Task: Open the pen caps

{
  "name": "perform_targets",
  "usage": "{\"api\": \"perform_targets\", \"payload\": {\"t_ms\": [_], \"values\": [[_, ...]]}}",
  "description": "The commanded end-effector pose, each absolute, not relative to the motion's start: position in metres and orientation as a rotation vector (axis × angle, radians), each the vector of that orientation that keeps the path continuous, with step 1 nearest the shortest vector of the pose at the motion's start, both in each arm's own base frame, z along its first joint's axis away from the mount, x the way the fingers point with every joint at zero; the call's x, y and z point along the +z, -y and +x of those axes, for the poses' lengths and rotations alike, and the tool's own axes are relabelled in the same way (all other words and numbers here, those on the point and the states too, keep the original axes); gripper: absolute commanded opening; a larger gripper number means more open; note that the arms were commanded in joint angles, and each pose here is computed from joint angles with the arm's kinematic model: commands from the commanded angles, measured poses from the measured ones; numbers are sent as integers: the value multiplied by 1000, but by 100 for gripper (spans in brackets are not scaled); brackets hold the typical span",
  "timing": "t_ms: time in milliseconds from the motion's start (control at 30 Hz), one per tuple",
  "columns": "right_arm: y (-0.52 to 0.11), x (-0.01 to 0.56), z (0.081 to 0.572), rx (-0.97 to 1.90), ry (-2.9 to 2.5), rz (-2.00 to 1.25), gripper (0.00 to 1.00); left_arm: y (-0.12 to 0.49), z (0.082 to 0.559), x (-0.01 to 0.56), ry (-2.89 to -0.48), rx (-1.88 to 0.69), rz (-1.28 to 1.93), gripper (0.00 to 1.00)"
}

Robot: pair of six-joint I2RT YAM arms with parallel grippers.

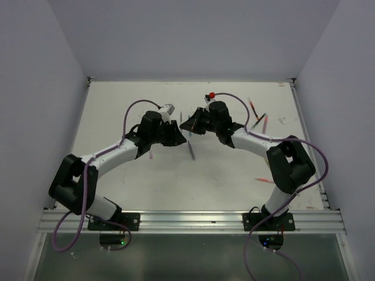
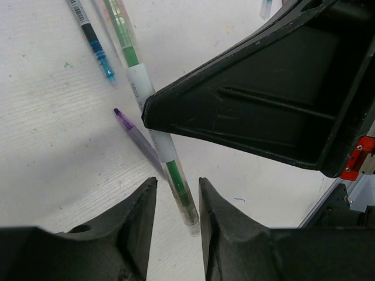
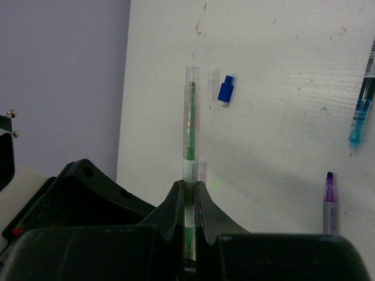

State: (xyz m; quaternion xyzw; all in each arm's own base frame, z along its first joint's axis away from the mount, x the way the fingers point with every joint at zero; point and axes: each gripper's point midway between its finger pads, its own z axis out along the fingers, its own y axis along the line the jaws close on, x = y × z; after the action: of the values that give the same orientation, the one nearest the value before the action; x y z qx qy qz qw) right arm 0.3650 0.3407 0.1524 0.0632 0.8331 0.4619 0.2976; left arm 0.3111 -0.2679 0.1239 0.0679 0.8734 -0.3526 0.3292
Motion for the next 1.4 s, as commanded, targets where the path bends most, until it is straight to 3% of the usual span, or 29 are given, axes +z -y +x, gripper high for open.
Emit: {"api": "perform_targets", "payload": {"t_ms": [0,67,100,167,300,400,433,500,600,667,700,733,833,1000,1100,1167,1367], "values": [[-342,170,372,1246,-2147,172,0,271,312,127,-2257,-932,175,31],[-343,170,372,1249,-2142,176,0,271,312,126,-2259,-936,178,21],[-343,168,373,1241,-2147,183,0,272,311,126,-2261,-937,179,9],[-342,167,375,1231,-2147,193,0,272,309,125,-2269,-941,185,0],[-339,164,389,1173,-2164,277,0,269,309,119,-2280,-887,189,0],[-336,157,399,1157,-2164,405,0,247,317,112,-2315,-564,109,0],[-336,159,402,1162,-2149,426,0,219,320,103,-2332,-326,33,0],[-337,164,410,1142,-2112,449,0,219,310,104,-2332,-223,23,0],[-346,171,418,1166,-2073,379,0,242,312,118,-2271,-347,119,0],[-363,188,418,1283,-1995,247,0,271,294,124,-2257,-580,290,0],[-369,193,418,1295,-1974,151,0,290,296,145,-2158,-731,331,0],[-379,195,410,1358,-1983,62,0,306,266,151,-2118,-963,460,0],[-390,200,403,1499,-1957,-63,0,312,245,208,-1833,-1256,531,0],[-382,231,401,1682,-1791,-120,0,311,218,231,-1696,-1481,642,0],[-376,242,401,1732,-1736,-133,0,309,214,231,-1694,-1515,645,0],[-366,234,410,1683,-1786,-67,0,304,234,220,-1758,-1409,564,0],[-327,173,439,1155,-2108,75,0,258,297,159,-2094,-872,220,0]]}}
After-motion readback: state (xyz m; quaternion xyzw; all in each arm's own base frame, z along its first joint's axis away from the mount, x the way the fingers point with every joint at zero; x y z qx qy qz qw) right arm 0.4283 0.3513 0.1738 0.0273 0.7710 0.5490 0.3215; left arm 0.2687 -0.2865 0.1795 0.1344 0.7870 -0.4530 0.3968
